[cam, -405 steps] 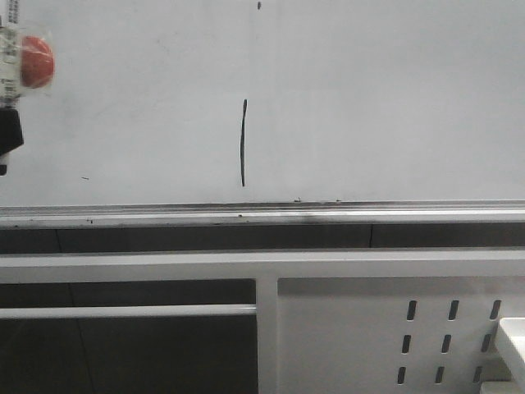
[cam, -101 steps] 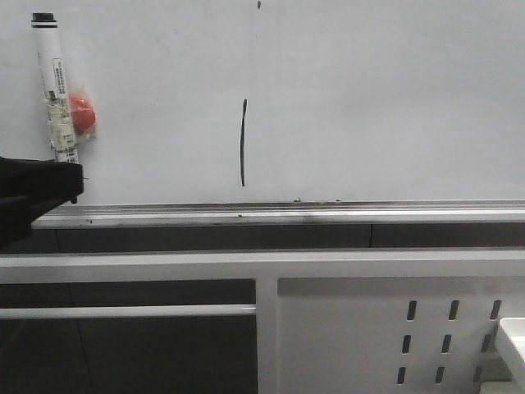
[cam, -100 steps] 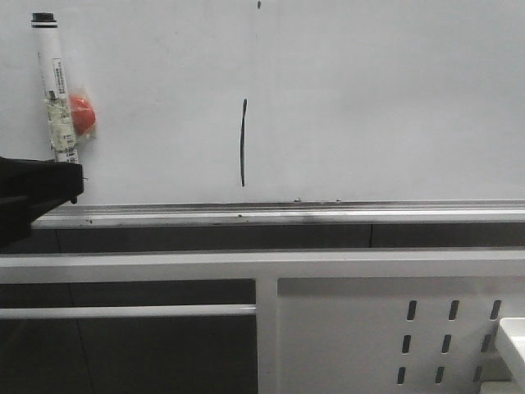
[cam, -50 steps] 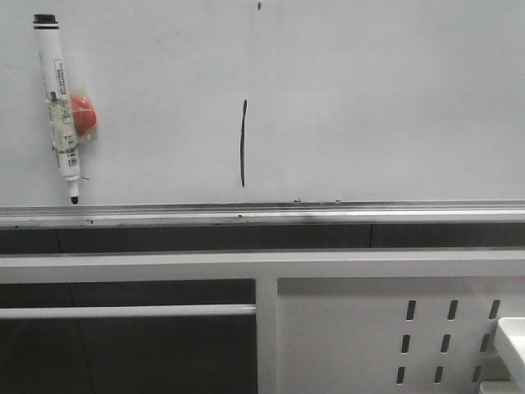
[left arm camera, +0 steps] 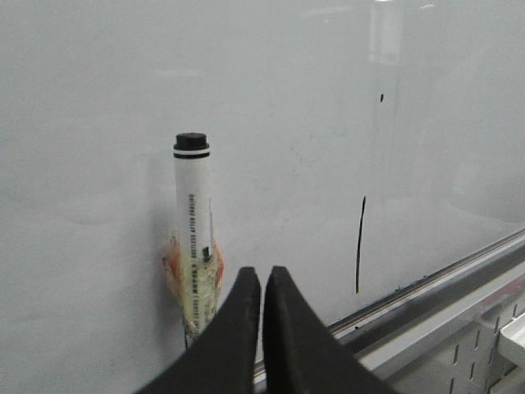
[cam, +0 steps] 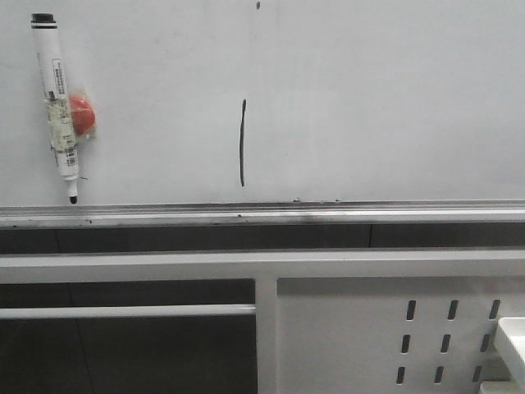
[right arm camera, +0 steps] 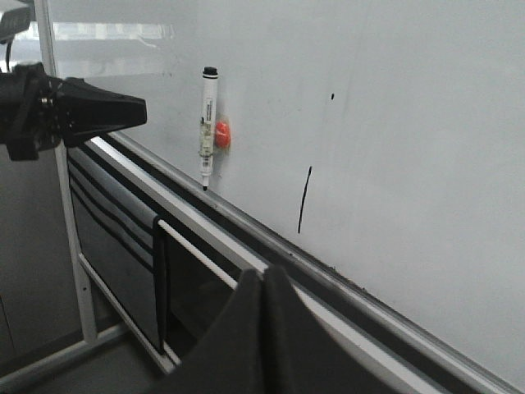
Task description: Write number 1 on whiteboard
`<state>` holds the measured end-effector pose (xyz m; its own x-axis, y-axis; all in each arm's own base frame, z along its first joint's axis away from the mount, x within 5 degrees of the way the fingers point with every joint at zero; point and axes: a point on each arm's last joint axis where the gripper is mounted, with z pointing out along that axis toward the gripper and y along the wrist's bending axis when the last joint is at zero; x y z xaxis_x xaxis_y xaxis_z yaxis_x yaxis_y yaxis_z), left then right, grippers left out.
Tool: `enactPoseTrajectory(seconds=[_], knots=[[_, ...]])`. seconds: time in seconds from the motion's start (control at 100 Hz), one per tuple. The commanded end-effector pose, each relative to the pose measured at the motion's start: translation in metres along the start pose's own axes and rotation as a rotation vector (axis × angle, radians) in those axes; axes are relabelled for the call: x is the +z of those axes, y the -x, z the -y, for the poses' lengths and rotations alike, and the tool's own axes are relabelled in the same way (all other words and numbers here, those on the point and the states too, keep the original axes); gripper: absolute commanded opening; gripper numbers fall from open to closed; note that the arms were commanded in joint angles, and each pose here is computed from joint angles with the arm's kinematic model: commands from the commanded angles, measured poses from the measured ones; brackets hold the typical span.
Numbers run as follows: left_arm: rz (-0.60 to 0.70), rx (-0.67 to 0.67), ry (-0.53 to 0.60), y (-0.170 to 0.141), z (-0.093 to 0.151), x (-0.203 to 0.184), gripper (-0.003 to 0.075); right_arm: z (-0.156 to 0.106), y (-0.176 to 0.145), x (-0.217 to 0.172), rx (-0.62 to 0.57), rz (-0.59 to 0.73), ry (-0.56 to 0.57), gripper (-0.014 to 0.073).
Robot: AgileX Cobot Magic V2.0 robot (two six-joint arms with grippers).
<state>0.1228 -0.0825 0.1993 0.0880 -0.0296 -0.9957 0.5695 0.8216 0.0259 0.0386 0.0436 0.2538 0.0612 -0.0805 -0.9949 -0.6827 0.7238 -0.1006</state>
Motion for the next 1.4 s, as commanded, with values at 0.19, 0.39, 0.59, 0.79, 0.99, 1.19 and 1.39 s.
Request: enactPoseTrajectory(seconds=[0.19,0.39,0.59,0.79,0.99,1.19,1.39], knots=[[0.138,0.018,0.004,0.014,0.0,-0.001,-0.002,0.007,0.013,-0.001,0.081,0.092,-0.069,-0.0069],[0.214,0.02,0.0,0.021,0.0,-0.002,-0.002,0.007,0.013,-0.001,0.081,0.094,-0.07,-0.0069],[0.223,0.004,-0.055,0.022,0.005,-0.002,-0.002,0.007,0.013,-0.001,0.081,0.094,-0.07,-0.0069],[0.281,0.061,-0.039,0.027,0.004,-0.003,-0.002,0.007,0.013,-0.001,0.081,0.094,-0.07,-0.0069],[0.284,0.069,-0.069,0.027,0.007,-0.003,-0.002,0.007,0.013,-0.001,0.081,0.094,-0.07,-0.0069],[0.297,0.102,0.022,0.03,0.0,-0.004,-0.002,0.007,0.013,-0.001,0.081,0.094,-0.07,-0.0069],[0.483,0.179,0.077,0.06,-0.003,-0.031,-0.002,0.007,0.013,-0.001,0.081,0.094,-0.07,-0.0069]])
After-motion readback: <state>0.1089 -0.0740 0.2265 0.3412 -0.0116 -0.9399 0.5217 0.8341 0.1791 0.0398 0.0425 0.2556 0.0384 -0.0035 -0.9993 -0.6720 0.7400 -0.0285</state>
